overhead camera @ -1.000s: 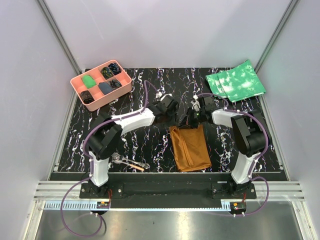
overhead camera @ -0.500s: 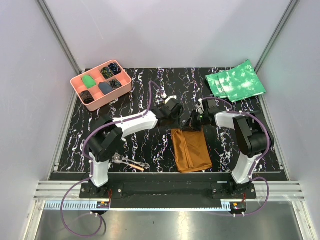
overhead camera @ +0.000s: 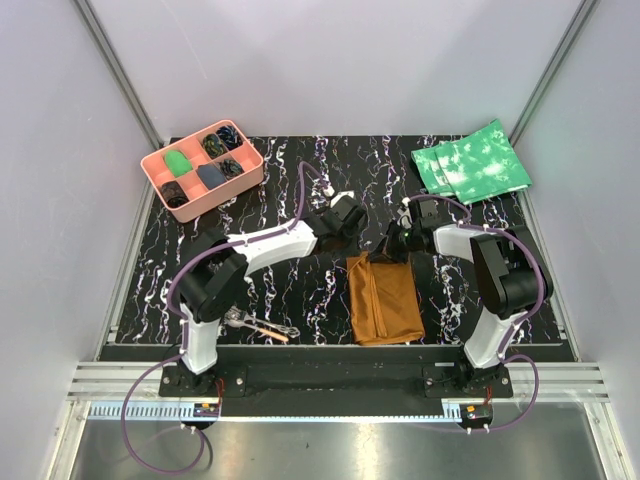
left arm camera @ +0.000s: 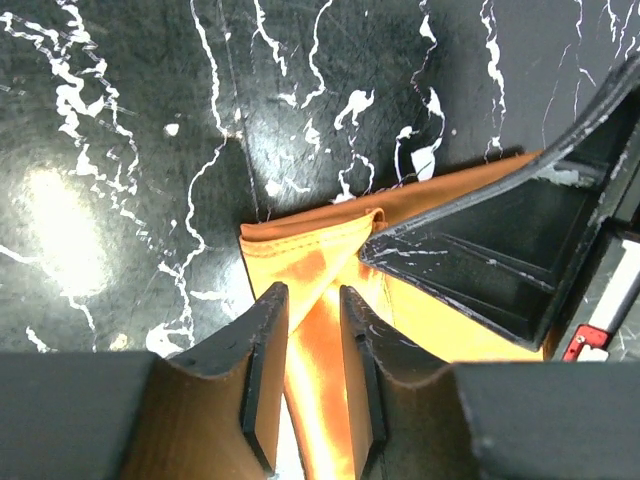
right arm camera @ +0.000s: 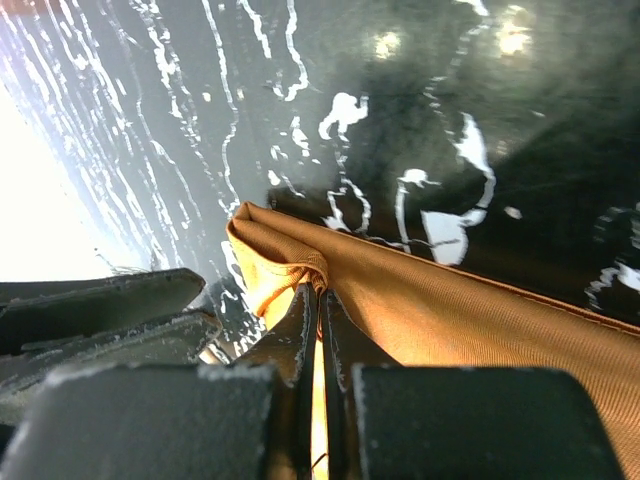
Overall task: Fold the napkin into a case and place the utensils inside
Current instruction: Fold the lower triangle-folded napkin at the center of the board.
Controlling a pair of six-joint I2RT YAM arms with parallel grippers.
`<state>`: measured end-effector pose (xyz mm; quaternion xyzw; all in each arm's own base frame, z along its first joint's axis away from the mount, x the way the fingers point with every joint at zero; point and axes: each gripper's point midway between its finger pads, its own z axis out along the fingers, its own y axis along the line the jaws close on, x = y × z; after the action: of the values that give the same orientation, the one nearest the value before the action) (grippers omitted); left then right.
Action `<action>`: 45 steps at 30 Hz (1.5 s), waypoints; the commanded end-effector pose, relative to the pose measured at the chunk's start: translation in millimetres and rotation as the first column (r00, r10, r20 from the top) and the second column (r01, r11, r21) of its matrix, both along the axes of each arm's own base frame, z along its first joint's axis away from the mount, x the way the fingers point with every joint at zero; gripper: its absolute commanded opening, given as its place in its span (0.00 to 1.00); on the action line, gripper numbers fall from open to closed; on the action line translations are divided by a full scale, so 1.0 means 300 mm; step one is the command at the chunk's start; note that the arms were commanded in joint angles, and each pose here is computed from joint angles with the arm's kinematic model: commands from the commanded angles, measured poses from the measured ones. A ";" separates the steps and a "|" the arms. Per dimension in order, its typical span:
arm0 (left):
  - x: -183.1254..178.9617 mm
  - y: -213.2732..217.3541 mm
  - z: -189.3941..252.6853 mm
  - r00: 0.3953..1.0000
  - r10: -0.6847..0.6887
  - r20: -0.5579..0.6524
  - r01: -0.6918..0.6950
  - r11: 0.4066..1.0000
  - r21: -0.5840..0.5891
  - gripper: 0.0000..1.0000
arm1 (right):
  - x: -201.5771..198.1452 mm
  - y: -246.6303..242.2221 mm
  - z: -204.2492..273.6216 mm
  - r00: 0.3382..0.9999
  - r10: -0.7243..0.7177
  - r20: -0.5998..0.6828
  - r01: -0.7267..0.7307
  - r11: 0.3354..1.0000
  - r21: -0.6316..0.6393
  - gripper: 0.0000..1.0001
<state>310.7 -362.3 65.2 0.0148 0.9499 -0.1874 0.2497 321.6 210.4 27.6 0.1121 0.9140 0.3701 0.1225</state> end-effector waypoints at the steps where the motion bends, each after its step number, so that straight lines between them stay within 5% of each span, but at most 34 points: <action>1: 0.031 -0.060 0.031 1.000 -0.019 0.003 0.019 0.998 -0.053 0.29 | 0.007 -0.027 0.030 0.999 -0.008 0.046 0.010 0.999 -0.031 0.00; 12: 0.047 -0.080 -0.065 0.998 -0.025 -0.054 0.022 0.998 -0.053 0.24 | -0.004 -0.037 -0.007 0.999 0.010 0.032 -0.008 0.999 -0.051 0.01; 18: 0.015 -0.085 -0.153 0.993 -0.029 -0.113 0.022 0.998 -0.066 0.18 | 0.005 -0.061 0.025 0.998 0.030 0.059 -0.023 0.994 -0.109 0.32; 27: -0.004 -0.065 -0.160 0.992 -0.026 -0.125 0.016 0.997 -0.080 0.16 | -0.170 -0.096 0.115 0.996 0.079 0.039 -0.074 0.991 -0.109 0.48; 37: -0.009 -0.067 -0.153 0.991 -0.021 -0.129 0.009 0.996 -0.094 0.15 | -0.595 -0.003 0.110 0.981 0.165 -0.100 -0.164 0.986 0.018 0.49; 45: -0.006 -0.067 -0.147 0.992 -0.016 -0.127 0.004 0.995 -0.096 0.15 | -0.696 -0.014 0.064 0.979 0.144 -0.143 -0.140 0.989 0.040 0.39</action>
<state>318.6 -388.7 24.4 -0.0058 0.9490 -0.2411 0.2030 117.1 202.0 45.4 0.0577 0.9269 0.3692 0.0337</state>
